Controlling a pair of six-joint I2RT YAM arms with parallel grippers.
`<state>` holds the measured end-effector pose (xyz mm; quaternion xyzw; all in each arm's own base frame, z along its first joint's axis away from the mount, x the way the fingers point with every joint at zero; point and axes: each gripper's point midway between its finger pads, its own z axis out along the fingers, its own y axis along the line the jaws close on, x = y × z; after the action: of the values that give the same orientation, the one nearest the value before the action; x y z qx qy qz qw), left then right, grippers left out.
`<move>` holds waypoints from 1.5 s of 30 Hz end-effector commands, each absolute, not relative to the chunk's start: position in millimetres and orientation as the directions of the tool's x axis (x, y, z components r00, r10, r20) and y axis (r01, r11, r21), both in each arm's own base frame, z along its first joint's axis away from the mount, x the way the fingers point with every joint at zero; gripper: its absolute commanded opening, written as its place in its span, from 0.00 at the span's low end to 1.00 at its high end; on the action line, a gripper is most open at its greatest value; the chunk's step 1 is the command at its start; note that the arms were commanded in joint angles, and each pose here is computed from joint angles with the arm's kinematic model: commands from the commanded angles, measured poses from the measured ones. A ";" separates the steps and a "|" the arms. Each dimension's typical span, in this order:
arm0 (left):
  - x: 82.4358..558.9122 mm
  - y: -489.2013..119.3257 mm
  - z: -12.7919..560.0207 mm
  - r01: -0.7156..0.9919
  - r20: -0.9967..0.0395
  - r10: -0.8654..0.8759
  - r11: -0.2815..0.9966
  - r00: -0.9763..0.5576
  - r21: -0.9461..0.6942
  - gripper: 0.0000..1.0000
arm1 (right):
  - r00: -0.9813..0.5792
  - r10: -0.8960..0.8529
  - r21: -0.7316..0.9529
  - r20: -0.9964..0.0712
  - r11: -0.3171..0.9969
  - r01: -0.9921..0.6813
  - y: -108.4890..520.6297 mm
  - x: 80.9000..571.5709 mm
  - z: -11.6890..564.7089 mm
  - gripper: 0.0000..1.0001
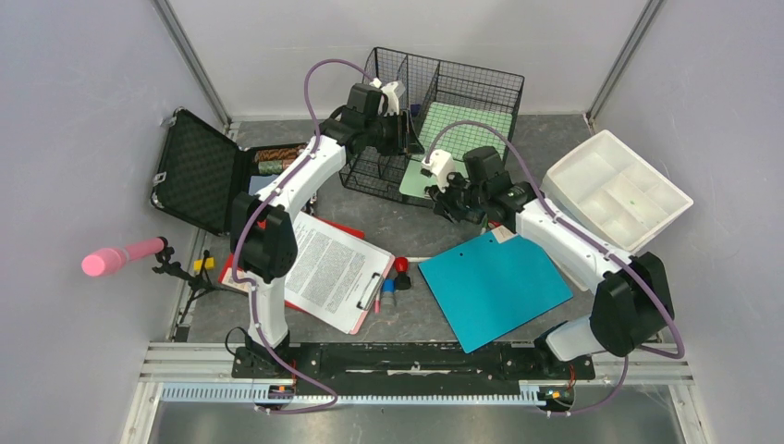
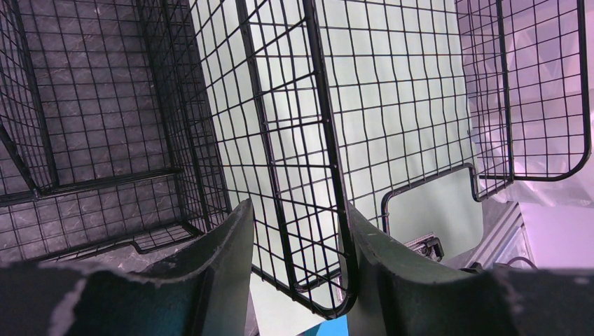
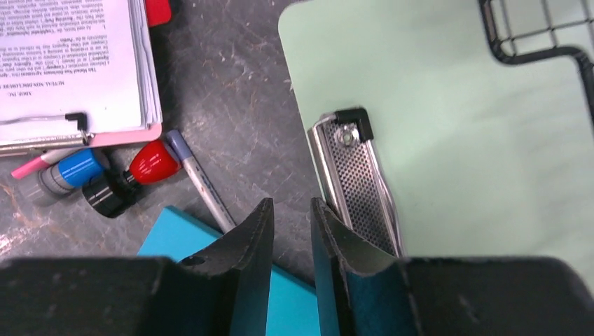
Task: Organize the desk
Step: Place the folder in the storage box.
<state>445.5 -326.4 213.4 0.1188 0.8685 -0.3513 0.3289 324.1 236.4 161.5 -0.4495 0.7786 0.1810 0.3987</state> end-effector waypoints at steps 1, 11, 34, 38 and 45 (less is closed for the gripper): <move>418.5 -337.0 189.4 0.427 -0.560 0.037 0.689 -0.828 -0.585 0.02 | -0.190 -0.523 -0.192 -0.831 0.590 -0.784 238.7 360.2 199.8 0.31; 414.0 -336.1 187.1 0.428 -0.552 0.044 0.684 -0.832 -0.590 0.02 | -0.216 -0.475 -0.184 -0.853 0.661 -0.728 234.2 378.6 202.3 0.29; 419.1 -334.6 192.0 0.436 -0.571 0.039 0.689 -0.820 -0.579 0.04 | -0.101 -0.494 -0.293 -0.864 0.655 -0.697 228.1 390.9 212.7 0.35; 422.2 -333.0 194.3 0.437 -0.575 0.037 0.690 -0.818 -0.577 0.16 | -0.102 -0.492 -0.266 -0.865 0.620 -0.738 228.6 371.8 219.4 0.46; 432.2 -327.6 210.5 0.458 -0.612 0.027 0.689 -0.790 -0.561 0.41 | -0.050 -0.498 -0.293 -0.866 0.586 -0.756 216.7 340.7 249.3 0.60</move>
<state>446.4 -325.6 213.4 0.1194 0.8669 -0.3548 0.3291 360.2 222.2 218.8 -0.4239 0.7397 0.1165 0.5095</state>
